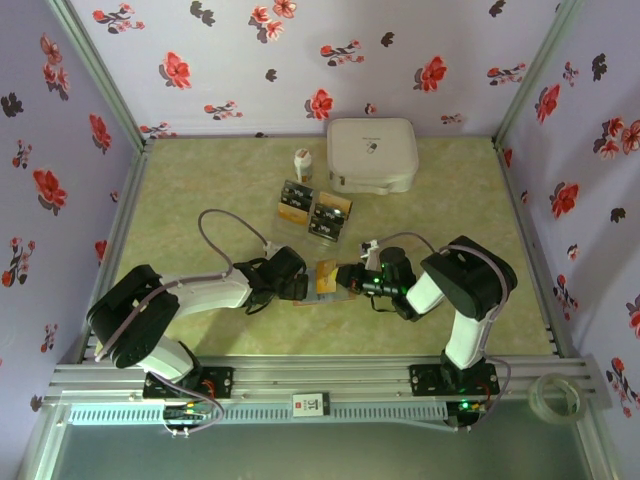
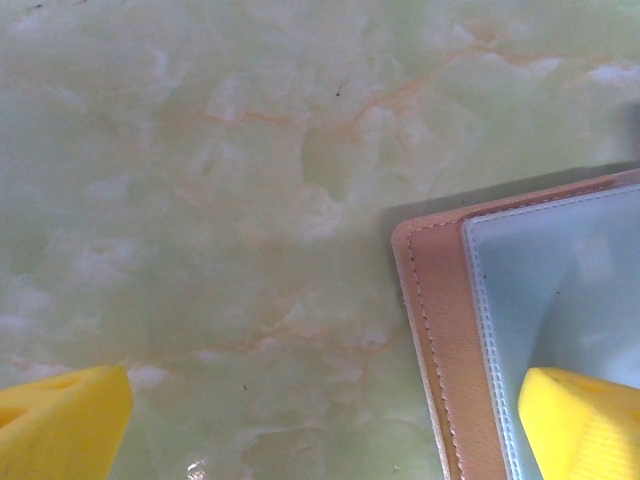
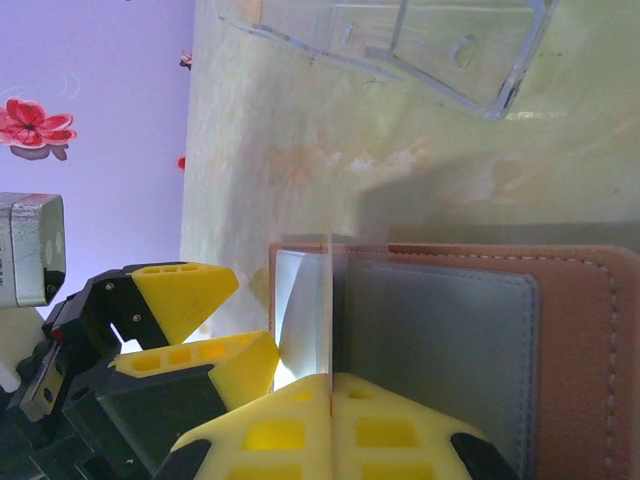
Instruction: Put the credit cards into the card holder
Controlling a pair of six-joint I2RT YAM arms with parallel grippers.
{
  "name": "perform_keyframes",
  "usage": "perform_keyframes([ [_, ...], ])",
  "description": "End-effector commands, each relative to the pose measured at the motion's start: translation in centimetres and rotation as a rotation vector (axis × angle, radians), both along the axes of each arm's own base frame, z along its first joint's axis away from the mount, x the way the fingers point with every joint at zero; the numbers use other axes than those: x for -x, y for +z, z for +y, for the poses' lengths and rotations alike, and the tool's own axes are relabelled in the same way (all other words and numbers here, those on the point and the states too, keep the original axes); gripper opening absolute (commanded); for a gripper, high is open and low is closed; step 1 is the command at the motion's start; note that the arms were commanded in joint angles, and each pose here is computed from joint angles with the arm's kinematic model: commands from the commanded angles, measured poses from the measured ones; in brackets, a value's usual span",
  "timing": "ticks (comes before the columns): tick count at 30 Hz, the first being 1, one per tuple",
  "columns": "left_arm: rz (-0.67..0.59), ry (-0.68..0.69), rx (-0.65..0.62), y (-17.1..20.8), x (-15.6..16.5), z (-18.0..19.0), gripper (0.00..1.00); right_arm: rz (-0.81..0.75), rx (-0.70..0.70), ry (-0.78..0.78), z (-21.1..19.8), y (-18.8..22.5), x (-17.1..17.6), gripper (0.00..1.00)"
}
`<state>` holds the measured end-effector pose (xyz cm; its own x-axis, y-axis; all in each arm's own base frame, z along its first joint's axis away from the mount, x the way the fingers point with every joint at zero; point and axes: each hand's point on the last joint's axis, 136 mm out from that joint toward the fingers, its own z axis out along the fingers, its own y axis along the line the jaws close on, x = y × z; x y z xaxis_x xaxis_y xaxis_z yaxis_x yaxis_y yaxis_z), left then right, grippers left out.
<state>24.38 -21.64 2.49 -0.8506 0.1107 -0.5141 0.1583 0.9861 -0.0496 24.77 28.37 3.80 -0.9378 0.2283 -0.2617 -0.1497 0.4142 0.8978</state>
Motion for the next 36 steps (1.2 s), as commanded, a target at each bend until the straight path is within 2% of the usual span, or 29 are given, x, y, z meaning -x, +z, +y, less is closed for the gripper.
perform_keyframes([
  [1, 0.02, 0.019, -0.02, -0.5, 0.5, 1.0, 1.0, -0.002, -0.013, 0.025, 0.6, 0.2, 0.2, 0.0],
  [36, 0.017, 0.015, -0.02, -0.5, 0.5, 1.0, 0.99, 0.054, 0.046, 0.033, -0.9, -2.2, 2.4, 0.0],
])
